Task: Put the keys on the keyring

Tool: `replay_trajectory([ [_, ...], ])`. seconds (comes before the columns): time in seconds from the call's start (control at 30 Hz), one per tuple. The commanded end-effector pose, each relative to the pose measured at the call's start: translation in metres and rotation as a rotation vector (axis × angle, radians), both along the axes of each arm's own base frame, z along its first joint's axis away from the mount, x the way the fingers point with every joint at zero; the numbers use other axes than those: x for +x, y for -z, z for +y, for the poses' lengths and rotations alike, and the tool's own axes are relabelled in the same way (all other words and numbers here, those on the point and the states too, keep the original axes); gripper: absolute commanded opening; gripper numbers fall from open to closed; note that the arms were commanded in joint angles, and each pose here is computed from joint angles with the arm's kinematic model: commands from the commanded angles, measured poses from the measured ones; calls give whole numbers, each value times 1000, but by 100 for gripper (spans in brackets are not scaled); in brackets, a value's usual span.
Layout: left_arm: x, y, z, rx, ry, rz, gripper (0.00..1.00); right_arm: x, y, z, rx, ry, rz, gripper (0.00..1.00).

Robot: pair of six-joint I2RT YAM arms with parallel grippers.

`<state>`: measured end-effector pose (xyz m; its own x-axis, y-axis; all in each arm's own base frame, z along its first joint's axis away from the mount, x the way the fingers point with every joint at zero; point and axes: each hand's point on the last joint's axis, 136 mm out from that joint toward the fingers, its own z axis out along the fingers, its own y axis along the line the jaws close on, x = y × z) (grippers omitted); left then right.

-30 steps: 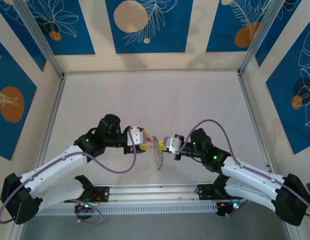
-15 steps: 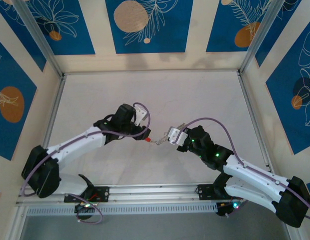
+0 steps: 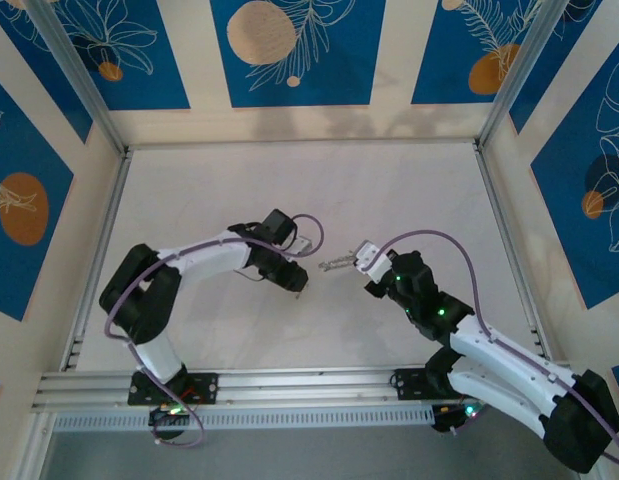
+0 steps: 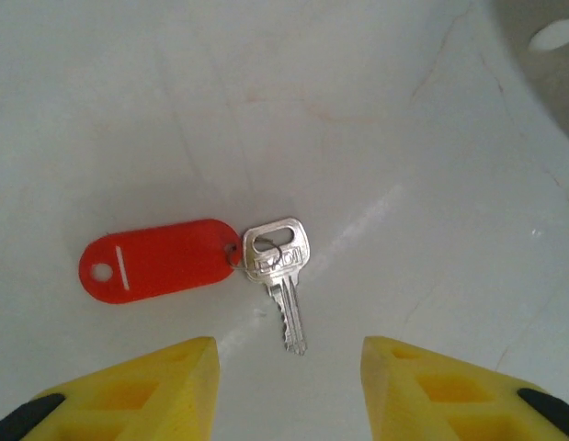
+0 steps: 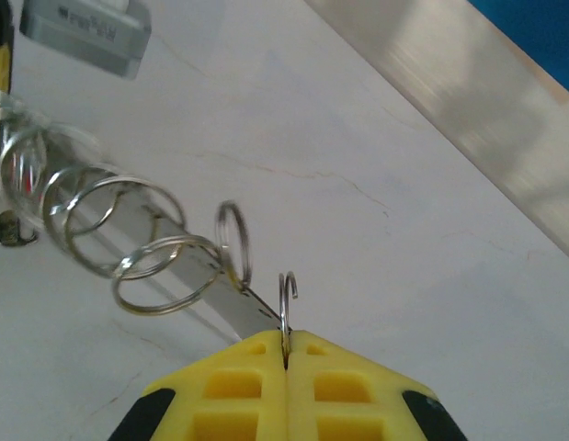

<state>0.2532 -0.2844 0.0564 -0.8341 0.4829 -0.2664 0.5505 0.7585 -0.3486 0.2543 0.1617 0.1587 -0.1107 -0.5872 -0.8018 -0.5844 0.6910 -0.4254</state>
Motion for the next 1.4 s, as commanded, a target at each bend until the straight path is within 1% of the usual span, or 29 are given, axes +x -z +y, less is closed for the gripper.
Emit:
replay_trajectory([
  [0.0,-1,2,-5,23,-172,165,43,2,-22,3,126,3,-39,0],
  [0.07,-5,11,-9,5,-270,225,42,2,-21,3,128,5,-41,0],
  [0.13,-5,14,-12,-19,-330,230,41,2,-20,3,120,4,-39,0],
  [0.2,-4,17,-10,2,-386,228,41,3,-19,2,112,9,-35,0],
  [0.27,-5,22,-2,51,-450,246,41,4,-23,1,116,11,-53,0],
  [0.33,-6,27,-2,48,-505,266,41,7,-28,2,124,4,-64,0],
  [0.4,-4,29,-6,14,-561,274,38,9,-32,1,133,4,-69,0],
  [0.47,0,30,-10,3,-606,269,33,11,-35,1,144,4,-76,0],
  [0.5,1,30,-11,4,-613,261,32,12,-35,1,150,2,-77,0],
  [0.63,3,34,-6,82,-664,257,26,13,-40,4,159,-10,-78,0],
  [0.9,13,21,-2,64,-741,196,32,14,-40,7,170,-27,-77,0],
  [1.03,18,15,-7,45,-764,187,32,13,-37,8,171,-33,-68,0],
  [1.17,20,19,-10,53,-777,185,31,13,-37,9,168,-39,-70,0],
  [1.27,25,16,-19,34,-762,176,32,11,-37,8,167,-39,-71,0],
  [1.37,29,13,-27,44,-719,144,34,11,-37,8,170,-40,-76,0],
])
